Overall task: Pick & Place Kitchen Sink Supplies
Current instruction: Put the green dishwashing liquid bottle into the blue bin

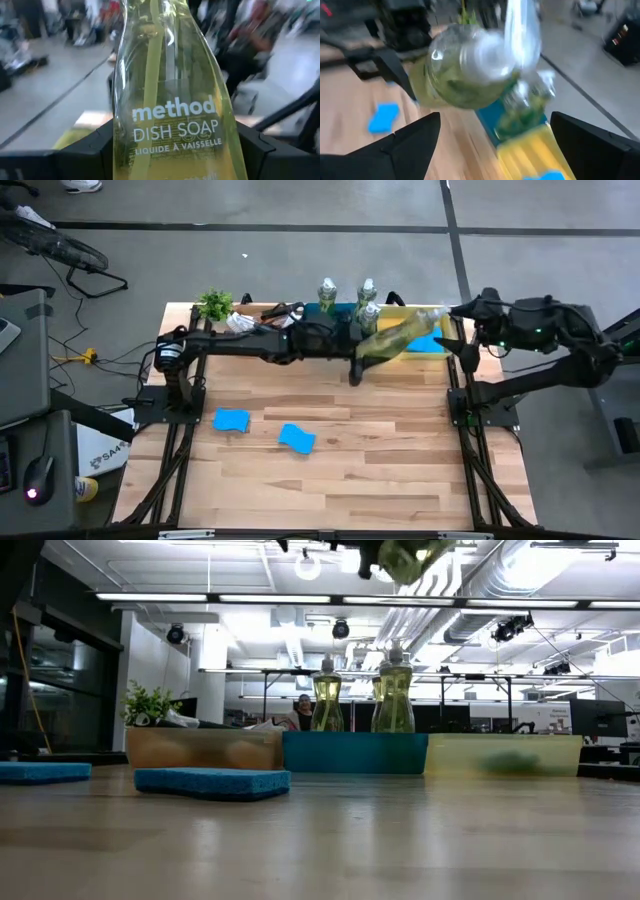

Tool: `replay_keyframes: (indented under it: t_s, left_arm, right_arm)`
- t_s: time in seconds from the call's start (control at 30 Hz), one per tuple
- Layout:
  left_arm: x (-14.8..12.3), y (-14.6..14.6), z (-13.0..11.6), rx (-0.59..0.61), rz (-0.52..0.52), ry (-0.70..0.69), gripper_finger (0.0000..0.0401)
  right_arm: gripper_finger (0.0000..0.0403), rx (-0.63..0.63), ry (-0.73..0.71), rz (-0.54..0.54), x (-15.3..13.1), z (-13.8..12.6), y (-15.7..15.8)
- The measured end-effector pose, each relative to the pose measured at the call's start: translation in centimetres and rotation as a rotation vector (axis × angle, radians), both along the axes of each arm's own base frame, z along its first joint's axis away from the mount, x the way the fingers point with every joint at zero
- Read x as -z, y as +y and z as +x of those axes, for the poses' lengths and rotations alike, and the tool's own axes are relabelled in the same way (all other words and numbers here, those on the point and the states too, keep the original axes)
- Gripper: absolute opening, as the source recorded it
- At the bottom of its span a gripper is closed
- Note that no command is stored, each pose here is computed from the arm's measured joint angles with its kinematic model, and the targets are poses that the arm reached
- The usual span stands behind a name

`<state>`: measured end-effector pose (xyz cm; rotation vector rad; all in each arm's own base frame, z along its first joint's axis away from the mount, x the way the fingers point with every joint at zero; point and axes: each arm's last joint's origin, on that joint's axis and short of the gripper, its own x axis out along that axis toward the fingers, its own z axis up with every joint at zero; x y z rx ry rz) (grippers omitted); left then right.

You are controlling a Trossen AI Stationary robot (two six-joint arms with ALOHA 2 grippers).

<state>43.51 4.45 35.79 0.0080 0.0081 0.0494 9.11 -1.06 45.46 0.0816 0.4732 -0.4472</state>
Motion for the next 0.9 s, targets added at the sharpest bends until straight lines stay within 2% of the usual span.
replay_keyframes:
  t_s: [0.13,0.3,0.5,0.9]
  left_arm:
    - [-1.5,0.7,-0.2,0.057,-0.017,-0.150,0.0243]
    - [-2.5,0.8,-0.5,0.094,-0.001,-0.242,0.0243]
    - [-2.9,0.6,-0.6,0.146,-0.020,-0.283,0.0242]
    - [-3.1,0.5,-0.7,0.181,-0.029,-0.306,0.0242]
  right_arm:
    - [0.0373,-0.074,-0.172,-0.020,0.6,1.2,0.2]
    - [0.0374,-0.097,-0.330,-0.086,0.6,3.2,0.2]
    - [0.0374,-0.111,-0.459,-0.177,-0.3,4.7,0.2]
    - [0.0372,-0.216,-0.639,-0.180,-2.0,4.9,0.6]
